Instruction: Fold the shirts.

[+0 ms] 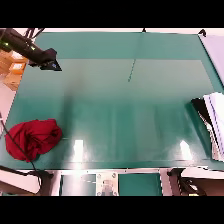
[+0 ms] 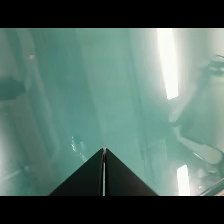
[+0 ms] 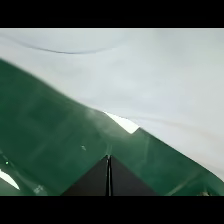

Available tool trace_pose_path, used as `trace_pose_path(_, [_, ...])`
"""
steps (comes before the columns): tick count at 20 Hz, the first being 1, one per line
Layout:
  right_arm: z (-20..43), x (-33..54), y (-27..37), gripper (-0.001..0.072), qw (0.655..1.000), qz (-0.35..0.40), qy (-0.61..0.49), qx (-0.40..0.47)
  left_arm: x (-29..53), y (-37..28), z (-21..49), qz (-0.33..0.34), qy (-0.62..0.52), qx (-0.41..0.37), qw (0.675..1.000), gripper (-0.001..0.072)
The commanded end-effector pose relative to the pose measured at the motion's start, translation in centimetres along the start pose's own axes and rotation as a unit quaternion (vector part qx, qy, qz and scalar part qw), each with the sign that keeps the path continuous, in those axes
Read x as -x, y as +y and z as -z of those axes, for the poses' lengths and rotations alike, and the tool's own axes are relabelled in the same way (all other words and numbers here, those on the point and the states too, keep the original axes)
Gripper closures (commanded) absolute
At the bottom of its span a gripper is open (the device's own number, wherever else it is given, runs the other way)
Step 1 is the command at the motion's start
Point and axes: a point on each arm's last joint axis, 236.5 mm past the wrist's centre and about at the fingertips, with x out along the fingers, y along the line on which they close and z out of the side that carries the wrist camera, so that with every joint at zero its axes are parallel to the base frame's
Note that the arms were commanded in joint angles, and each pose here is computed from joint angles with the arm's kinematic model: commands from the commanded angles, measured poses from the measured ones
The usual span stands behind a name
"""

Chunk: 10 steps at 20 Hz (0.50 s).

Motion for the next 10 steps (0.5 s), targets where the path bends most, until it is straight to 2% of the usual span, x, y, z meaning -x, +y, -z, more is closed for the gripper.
trace_pose_path(1, [1.9,1.3,13.0,0.0693,0.979,-0.076,-0.074,0.176,0.8,-2.8,2.6,-0.010,-0.005,-0.012,1.000,0.0683])
trace_pose_path(5, [12.7,-2.9,19.1,0.0694,0.942,-0.092,-0.038,0.319,-2.5,-5.1,10.9,-0.010,0.030,-0.009,0.999,0.0683])
trace_pose_path(10, [27.0,-10.3,17.8,0.0693,0.903,-0.116,0.027,0.414,-5.4,-4.6,21.8,-0.011,0.059,0.041,0.997,0.0682])
